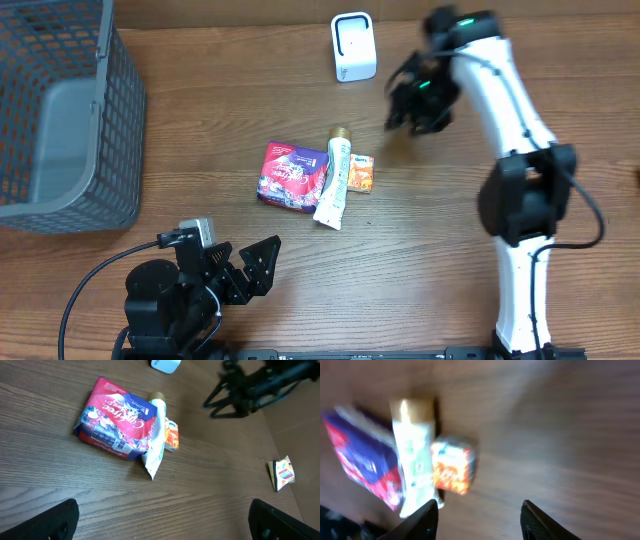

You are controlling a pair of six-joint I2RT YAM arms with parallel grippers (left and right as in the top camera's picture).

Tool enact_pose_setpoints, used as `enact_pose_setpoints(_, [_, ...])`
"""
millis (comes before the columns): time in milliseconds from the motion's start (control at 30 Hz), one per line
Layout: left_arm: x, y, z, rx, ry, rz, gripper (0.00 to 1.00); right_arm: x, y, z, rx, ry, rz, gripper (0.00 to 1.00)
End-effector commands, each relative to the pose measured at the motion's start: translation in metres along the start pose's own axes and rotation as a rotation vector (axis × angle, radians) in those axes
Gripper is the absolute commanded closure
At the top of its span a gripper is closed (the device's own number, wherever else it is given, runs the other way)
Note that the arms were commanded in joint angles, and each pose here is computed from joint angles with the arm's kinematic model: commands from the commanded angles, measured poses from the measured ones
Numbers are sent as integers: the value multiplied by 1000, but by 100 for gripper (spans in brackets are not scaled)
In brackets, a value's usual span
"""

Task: Scan the item barcode
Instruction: 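Move the right gripper back toward the white tube, then grasp the orange Kleenex tissue pack with the right gripper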

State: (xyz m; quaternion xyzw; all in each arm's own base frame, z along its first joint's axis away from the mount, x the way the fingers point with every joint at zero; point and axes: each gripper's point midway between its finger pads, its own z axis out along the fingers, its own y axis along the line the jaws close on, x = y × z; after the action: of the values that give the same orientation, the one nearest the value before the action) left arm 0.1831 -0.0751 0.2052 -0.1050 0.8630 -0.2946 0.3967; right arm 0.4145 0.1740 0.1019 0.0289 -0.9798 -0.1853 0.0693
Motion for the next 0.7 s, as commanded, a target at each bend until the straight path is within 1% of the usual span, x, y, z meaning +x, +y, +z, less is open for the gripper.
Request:
enact_pose_setpoints(0, [-2, -3, -2, 9, -9, -7, 0, 27, 17, 32, 65, 88, -64, 46])
enact_pose_setpoints(133, [-2, -3, -2, 9, -10, -7, 0, 41, 28, 63, 83, 136, -109, 46])
enact_pose_setpoints(233, [-2, -3, -2, 9, -10, -7, 0, 45, 25, 86, 94, 147, -98, 50])
enact_pose_setpoints(367, [-2, -3, -2, 9, -10, -7, 0, 34, 19, 101, 91, 97, -57, 64])
enact_pose_setpoints(400, [-2, -3, -2, 9, -10, -7, 0, 25, 11, 105, 128, 56, -33, 66])
enact_pose_setpoints(567, [-2, -3, -2, 9, -10, -7, 0, 17, -32, 88, 369, -7, 67, 65])
enact_pose_setpoints(667, [-2, -3, -2, 9, -10, -7, 0, 20, -52, 68, 465, 3, 90, 59])
